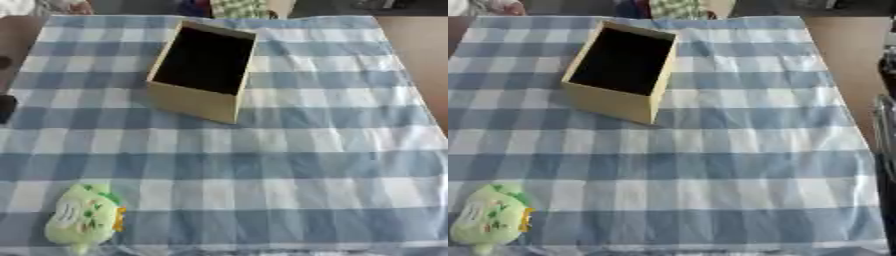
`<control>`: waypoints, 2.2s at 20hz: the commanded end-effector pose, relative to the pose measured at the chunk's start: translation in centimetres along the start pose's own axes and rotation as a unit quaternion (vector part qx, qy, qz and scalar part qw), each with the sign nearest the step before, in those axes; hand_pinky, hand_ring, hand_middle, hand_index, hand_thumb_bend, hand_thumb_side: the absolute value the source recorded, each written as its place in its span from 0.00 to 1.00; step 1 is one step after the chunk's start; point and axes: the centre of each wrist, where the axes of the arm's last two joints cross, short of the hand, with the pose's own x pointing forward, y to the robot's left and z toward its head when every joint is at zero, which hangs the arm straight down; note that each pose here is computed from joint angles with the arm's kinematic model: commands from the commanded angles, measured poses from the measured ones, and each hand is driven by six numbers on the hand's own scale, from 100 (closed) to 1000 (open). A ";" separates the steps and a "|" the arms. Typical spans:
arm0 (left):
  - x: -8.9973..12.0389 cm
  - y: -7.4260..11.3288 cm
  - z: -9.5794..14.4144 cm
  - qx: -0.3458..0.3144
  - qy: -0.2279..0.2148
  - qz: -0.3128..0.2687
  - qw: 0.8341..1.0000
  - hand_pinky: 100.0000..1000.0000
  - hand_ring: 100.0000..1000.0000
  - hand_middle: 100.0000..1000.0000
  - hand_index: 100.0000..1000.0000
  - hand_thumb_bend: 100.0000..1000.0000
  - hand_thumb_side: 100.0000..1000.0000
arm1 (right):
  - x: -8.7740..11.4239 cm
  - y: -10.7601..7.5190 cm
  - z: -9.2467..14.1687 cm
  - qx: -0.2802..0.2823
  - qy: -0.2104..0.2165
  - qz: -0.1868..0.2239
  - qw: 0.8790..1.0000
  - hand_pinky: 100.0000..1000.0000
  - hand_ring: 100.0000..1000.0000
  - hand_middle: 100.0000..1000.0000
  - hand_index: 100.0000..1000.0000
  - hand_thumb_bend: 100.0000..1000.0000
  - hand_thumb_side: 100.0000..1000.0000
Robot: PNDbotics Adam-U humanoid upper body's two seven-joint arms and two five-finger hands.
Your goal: Pick up objects on the table and place them in the box.
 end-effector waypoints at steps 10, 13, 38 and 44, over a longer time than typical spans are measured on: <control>1.1 0.4 -0.8 -0.097 -0.014 -0.004 0.995 0.51 0.63 0.73 0.87 0.33 0.85 | 0.3 -0.4 -0.6 0.013 -0.013 0.002 1.000 0.76 0.58 0.56 0.76 0.00 0.72; 1.3 0.0 -0.9 -0.120 -0.018 0.001 0.993 0.52 0.64 0.73 0.87 0.36 0.83 | 0.3 -0.4 -0.5 0.013 -0.012 0.001 1.000 0.76 0.58 0.56 0.76 0.00 0.72; 2.1 -3.8 -0.6 -0.265 -0.004 0.000 0.964 0.67 0.77 0.82 0.91 0.72 0.43 | 0.3 -0.4 -0.3 0.017 -0.004 0.001 1.000 0.76 0.58 0.56 0.76 0.00 0.72; 2.1 -4.5 -0.2 -0.303 0.002 0.017 0.953 0.67 0.78 0.83 0.93 0.47 0.30 | 0.3 -0.4 -0.3 0.016 -0.002 0.001 1.000 0.76 0.58 0.56 0.76 0.00 0.72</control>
